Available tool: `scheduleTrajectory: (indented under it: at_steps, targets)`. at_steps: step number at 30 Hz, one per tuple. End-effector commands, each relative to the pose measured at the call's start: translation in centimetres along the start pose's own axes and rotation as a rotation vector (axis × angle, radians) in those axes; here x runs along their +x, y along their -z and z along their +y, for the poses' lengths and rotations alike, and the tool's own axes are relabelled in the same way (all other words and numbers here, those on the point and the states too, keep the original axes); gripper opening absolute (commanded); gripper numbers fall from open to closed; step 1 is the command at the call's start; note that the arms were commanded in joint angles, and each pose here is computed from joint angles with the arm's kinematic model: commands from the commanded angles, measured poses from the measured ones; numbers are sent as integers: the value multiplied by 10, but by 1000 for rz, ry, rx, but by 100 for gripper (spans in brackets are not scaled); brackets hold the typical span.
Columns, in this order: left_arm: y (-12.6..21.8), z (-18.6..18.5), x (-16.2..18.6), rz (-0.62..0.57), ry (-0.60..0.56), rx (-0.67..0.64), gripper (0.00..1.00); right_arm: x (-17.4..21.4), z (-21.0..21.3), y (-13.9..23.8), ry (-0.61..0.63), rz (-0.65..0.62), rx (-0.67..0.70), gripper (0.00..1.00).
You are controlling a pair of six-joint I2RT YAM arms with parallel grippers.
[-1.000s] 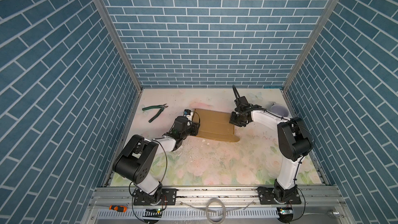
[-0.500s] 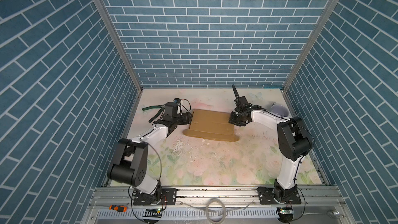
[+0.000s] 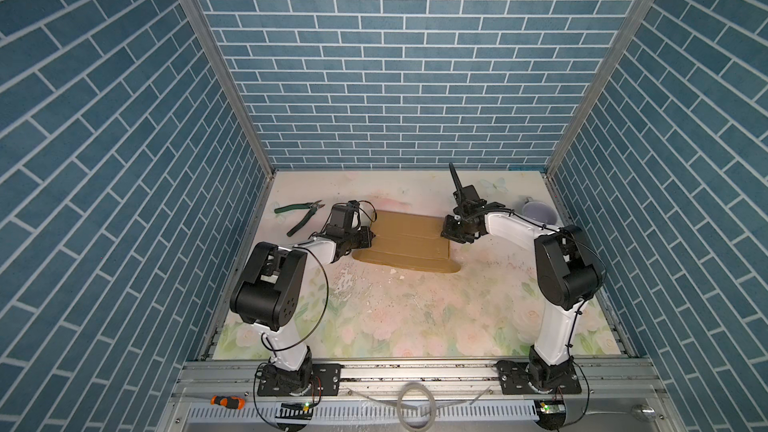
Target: Fold the paper box
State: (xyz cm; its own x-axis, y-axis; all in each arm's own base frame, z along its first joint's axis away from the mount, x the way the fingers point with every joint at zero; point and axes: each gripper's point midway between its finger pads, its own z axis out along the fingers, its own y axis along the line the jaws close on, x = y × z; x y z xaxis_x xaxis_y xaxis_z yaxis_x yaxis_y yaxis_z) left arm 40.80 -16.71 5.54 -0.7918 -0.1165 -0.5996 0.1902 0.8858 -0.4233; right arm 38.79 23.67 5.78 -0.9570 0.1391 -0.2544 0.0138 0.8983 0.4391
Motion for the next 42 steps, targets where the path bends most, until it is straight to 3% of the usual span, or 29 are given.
scheduleTrajectory:
  at_steps: [1, 4, 7, 12, 19, 27, 35, 40, 42]
  targets:
    - [-7, 15, 54, 175, 31, -24, 16, 40, 2, -6, 13, 156, -141, 45]
    - [-6, 18, 55, 182, 29, -27, 16, 33, 6, 19, 14, 124, -238, 68]
    - [-7, 22, 59, 199, 36, -39, 16, 37, -7, 28, -33, 129, -282, 79]
    - [-8, 37, 73, 251, 103, -65, 13, 58, -12, 14, -132, 176, -364, 88]
    - [-14, 48, 84, 352, 213, -53, 12, 65, 2, 3, -231, 170, -486, 91]
    - [-11, 46, 74, 300, 189, -35, 13, 55, 42, 8, -256, 144, -636, 80]
    - [27, -4, -14, -73, 113, 160, 58, 30, 50, 32, -357, 44, -736, 54]
    - [73, -19, -61, -218, 13, 113, 72, 25, 56, 45, -406, 39, -807, 45]
    - [101, -24, -80, -269, -92, 43, 78, 22, 61, 56, -417, 39, -839, 44]
